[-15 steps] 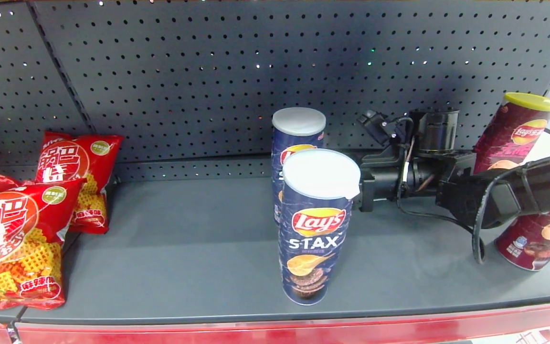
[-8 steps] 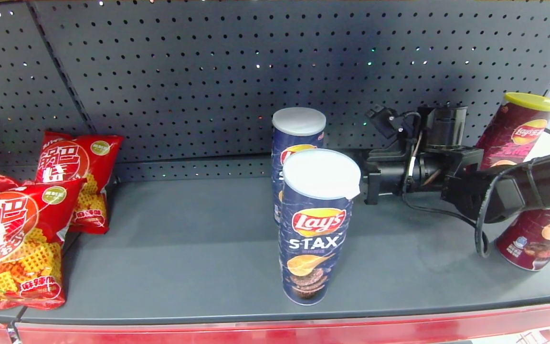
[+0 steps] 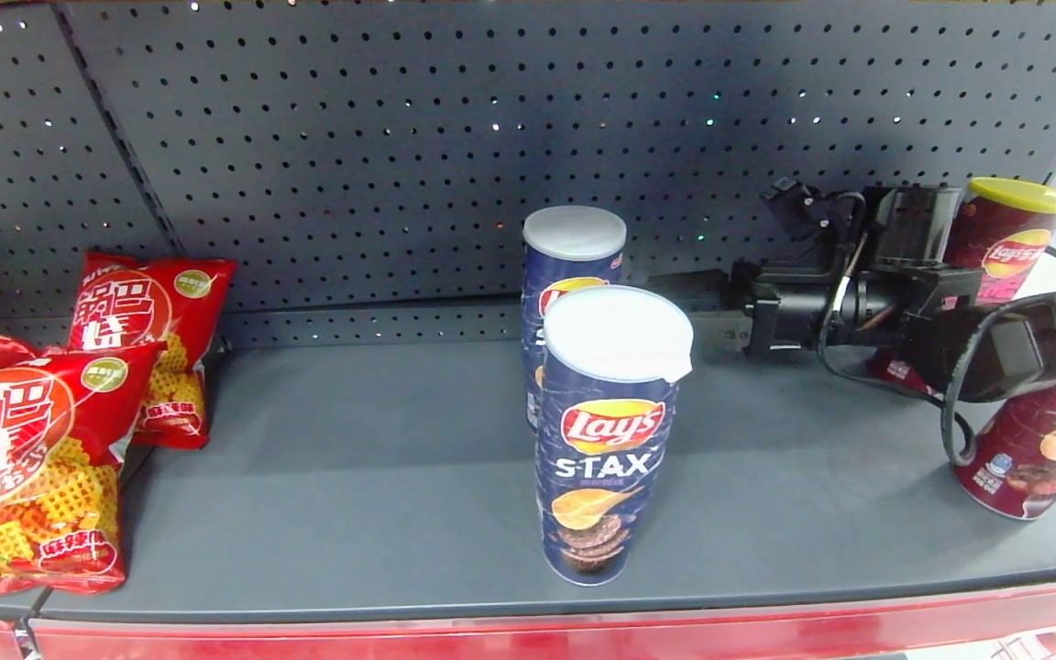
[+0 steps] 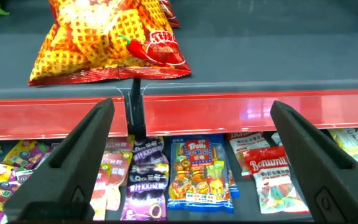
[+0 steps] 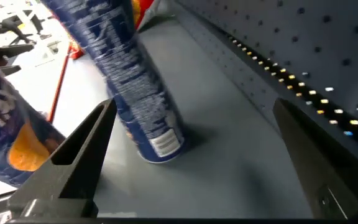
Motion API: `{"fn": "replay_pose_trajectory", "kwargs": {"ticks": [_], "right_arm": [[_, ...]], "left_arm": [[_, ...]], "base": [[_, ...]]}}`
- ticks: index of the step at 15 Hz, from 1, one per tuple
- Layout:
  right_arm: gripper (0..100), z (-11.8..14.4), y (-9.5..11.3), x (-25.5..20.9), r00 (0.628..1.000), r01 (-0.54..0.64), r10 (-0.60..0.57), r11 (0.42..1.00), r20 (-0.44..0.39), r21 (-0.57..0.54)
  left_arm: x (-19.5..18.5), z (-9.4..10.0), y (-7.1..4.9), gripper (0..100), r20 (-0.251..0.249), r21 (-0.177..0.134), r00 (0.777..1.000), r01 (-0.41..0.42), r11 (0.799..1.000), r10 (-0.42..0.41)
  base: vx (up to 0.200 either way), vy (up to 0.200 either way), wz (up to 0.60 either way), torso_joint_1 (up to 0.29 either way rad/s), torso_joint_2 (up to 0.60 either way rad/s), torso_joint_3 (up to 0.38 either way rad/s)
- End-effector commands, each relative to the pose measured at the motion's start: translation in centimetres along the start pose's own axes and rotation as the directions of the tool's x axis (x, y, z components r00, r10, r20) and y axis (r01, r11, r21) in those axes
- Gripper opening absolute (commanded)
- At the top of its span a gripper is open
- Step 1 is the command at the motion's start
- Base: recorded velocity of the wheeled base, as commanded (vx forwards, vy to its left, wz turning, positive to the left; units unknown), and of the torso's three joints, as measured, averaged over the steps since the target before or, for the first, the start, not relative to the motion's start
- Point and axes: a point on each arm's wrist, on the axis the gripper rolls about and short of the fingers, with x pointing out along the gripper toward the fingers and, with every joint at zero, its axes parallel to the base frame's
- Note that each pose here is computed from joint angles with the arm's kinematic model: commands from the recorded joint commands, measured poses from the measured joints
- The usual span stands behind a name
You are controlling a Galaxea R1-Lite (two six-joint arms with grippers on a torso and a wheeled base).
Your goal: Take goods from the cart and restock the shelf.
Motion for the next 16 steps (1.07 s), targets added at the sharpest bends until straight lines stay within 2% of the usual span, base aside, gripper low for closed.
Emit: {"fn": "replay_pose_trajectory", "kwargs": {"ticks": [1,7,16], "right_arm": [[100,-0.1,-0.6,0.0,1.0,0.009,-0.009,1.0,0.001,-0.002],[100,0.2,-3.8,0.5,0.999,0.048,-0.047,0.998,0.027,-0.039],[100,-0.4,-4.5,3.2,0.999,0.019,-0.018,0.999,0.027,-0.048]], "left_arm": [[0.0,0.0,0.0,100,-0.001,0.0,1.0,0.0,1.0,0.0],[0.0,0.0,0.0,100,-0.001,0.0,1.0,0.0,1.0,0.0],[0.0,0.0,0.0,100,-0.001,0.0,1.0,0.0,1.0,0.0]], "base": [[0.0,0.0,0.0,0.0,0.0,0.0],[0.0,0.0,0.0,0.0,0.0,0.0],[0.0,0.0,0.0,0.0,0.0,0.0]]}}
